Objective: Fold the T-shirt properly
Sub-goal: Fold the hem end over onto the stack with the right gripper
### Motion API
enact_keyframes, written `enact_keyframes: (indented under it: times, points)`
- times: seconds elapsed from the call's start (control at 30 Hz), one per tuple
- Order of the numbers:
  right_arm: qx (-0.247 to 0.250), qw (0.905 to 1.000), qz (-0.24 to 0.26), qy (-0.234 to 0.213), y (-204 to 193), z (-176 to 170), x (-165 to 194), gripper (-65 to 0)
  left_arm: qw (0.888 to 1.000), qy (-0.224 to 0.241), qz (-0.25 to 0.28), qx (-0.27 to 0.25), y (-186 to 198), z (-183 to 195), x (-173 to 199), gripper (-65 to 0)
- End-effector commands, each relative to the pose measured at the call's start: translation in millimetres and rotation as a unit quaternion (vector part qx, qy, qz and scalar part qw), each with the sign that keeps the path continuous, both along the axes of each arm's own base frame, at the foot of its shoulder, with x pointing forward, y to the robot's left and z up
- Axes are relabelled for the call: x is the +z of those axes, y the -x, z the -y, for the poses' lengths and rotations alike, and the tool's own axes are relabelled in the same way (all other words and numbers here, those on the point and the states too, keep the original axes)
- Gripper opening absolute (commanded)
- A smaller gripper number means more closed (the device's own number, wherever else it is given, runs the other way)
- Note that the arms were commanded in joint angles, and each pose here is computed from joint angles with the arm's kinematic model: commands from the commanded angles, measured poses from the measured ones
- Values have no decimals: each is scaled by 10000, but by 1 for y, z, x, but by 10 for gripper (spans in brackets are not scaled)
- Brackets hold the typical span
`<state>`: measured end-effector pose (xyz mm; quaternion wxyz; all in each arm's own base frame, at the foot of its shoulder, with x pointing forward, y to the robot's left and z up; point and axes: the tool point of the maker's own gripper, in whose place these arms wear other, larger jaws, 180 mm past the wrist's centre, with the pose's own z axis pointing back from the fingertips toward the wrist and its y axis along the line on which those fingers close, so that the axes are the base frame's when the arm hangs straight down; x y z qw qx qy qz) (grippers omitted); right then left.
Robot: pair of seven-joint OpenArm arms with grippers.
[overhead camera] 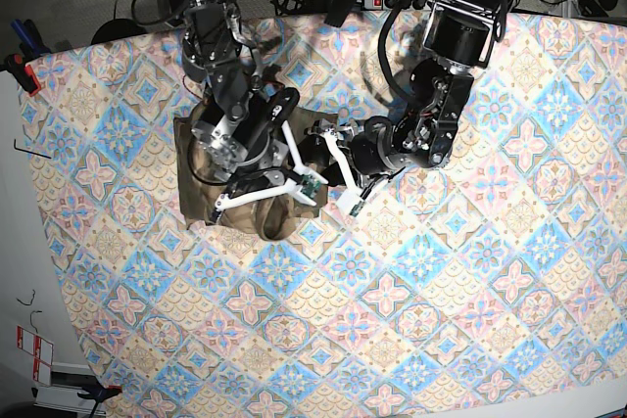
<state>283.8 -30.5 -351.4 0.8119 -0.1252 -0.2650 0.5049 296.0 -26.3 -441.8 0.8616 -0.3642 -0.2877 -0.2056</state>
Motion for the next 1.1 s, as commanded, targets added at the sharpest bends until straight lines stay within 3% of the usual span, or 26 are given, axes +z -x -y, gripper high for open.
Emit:
enact_keyframes:
  times: [0.0, 0.2, 0.57, 0.73, 0.9, 1.07]
  points:
    - [149, 9996, 202, -90, -6, -12, 11, -624, 9996, 173, 203, 119, -12, -2, 14, -247]
    - [620, 9979, 166, -90, 3, -39, 9, -624, 9978, 238, 155, 603, -9, -29, 12, -247]
    - [810, 9959, -390, -23, 14, -46, -33, -609, 9821, 609, 925, 1526, 7, -85, 72, -243]
    - [866, 9945, -515, -278, 17, -68, -36, -500, 9801, 410, 833, 1755, 17, -109, 63, -243]
    - [964, 9937, -277, -498, -4, -87, -20, -383, 9814, 303, 780, 1728, 24, -117, 58, -243]
    - [1214, 9917, 74, -421, -22, -100, 1, -308, 9817, 288, 763, 1719, 25, -117, 58, -244]
